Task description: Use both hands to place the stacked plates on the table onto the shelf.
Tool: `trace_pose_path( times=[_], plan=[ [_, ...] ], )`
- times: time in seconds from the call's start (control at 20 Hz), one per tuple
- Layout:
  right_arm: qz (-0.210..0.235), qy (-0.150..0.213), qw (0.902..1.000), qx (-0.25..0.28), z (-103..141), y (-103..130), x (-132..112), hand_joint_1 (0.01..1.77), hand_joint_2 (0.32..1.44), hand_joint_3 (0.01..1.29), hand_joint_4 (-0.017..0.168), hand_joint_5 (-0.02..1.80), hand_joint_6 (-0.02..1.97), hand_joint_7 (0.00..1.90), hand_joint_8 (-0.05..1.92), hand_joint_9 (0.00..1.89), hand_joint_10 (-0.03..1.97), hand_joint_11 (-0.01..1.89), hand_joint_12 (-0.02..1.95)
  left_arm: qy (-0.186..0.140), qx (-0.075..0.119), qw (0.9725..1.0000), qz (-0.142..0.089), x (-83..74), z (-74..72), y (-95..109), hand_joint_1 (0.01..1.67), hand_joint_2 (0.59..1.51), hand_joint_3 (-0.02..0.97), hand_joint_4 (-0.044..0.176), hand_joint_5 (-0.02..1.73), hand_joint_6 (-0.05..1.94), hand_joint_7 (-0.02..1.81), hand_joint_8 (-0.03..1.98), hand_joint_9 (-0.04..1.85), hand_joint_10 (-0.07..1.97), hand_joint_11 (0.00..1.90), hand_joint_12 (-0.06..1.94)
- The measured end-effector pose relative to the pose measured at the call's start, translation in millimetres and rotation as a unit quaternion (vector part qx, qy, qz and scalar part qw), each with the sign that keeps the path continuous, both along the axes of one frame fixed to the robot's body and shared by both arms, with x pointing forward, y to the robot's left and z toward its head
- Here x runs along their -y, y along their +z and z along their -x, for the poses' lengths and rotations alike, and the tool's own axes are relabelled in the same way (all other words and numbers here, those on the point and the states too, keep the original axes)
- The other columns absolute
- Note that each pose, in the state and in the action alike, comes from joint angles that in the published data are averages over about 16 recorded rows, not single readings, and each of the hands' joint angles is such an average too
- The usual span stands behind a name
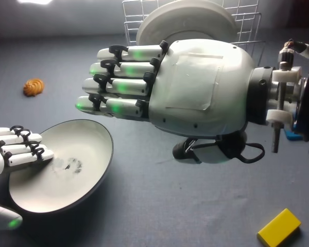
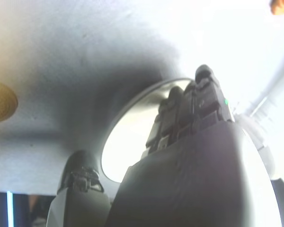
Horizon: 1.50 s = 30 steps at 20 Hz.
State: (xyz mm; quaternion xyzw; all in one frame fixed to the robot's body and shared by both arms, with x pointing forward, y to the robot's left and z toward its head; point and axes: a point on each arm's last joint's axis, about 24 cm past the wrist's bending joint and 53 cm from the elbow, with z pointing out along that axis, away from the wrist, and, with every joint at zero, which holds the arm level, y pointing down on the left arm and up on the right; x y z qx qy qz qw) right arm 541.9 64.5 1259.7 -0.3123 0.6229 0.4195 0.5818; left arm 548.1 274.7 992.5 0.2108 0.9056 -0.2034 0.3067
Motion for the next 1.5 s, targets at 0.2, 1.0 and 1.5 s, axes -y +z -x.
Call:
trace_pose_path(
  times=[0.2,1.0,1.5],
  plan=[
    [0.008,0.006,0.9999,-0.006,-0.7,-13.2,-8.1,1.09,0.96,0.01,0.003,0.02,0.04,0.02,0.02,0.02,0.01,0.02,0.02,0.026,-0.019,0.9994,0.011,0.9,7.1,-4.7,0.02,1.153,0.011,-0.034,-0.01,-0.03,0.01,0.0,-0.02,-0.06,0.02,0.01],
    [0.017,0.007,0.9996,-0.02,-1.6,-32.2,-12.3,1.08,0.96,0.01,0.003,0.01,0.04,0.02,0.02,0.02,0.01,0.02,0.02,0.053,-0.012,0.998,0.032,1.1,0.3,10.3,0.02,1.166,0.011,-0.021,0.0,-0.01,0.01,-0.01,-0.02,-0.06,0.02,0.02],
    [0.01,0.002,0.9999,-0.009,3.4,-8.7,-1.8,1.06,0.96,0.01,0.003,0.01,0.04,0.02,0.02,0.02,0.01,0.02,0.02,0.074,0.018,0.9961,0.044,-9.2,-19.8,33.9,0.02,1.162,0.011,-0.001,0.02,0.01,0.02,0.0,0.01,-0.06,0.02,0.01]
  ],
)
